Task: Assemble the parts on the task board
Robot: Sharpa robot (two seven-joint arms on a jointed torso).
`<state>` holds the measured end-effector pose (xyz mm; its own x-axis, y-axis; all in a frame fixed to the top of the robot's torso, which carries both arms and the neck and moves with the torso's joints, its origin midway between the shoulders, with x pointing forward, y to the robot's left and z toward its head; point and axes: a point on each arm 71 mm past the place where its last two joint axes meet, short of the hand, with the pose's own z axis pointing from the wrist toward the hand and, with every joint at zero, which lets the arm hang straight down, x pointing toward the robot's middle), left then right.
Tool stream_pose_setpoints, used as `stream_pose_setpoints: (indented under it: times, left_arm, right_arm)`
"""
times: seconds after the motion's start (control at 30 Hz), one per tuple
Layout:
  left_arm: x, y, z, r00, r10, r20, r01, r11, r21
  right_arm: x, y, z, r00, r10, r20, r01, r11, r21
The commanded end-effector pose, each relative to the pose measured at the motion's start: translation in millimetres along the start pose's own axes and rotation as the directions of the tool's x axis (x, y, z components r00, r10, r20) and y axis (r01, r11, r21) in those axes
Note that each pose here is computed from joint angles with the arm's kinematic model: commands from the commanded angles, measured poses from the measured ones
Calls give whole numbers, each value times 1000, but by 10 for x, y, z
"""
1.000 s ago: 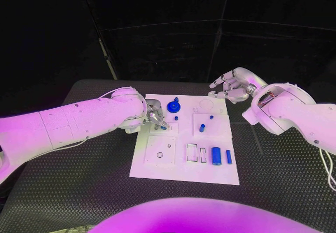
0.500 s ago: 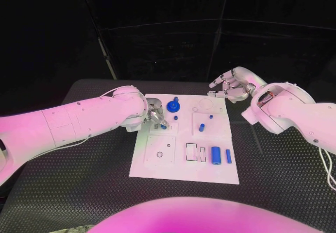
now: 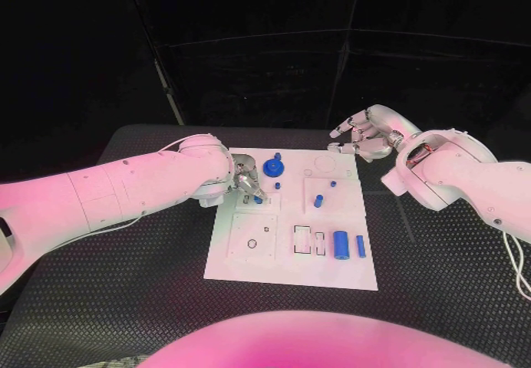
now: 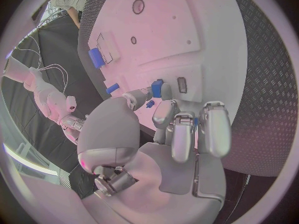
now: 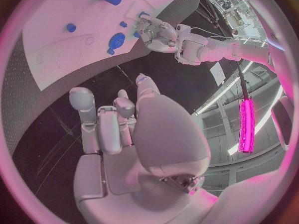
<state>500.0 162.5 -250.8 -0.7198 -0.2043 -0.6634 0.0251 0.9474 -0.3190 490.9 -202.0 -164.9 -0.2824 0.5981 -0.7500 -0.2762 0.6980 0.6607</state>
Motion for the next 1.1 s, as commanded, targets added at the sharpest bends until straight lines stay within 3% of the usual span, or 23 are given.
stream_pose_setpoints:
  times: [0.03, 1.1]
  left_arm:
    - [112, -20, 30, 998, 20, -51, -20, 1000, 1]
    - [81, 20, 34, 1000, 12, -27, -12, 1000, -13]
  right_arm:
    - [-6, 23, 3, 1000, -2, 2, 2, 1000, -13]
    - [-11, 14, 5, 1000, -3, 4, 3, 1000, -12]
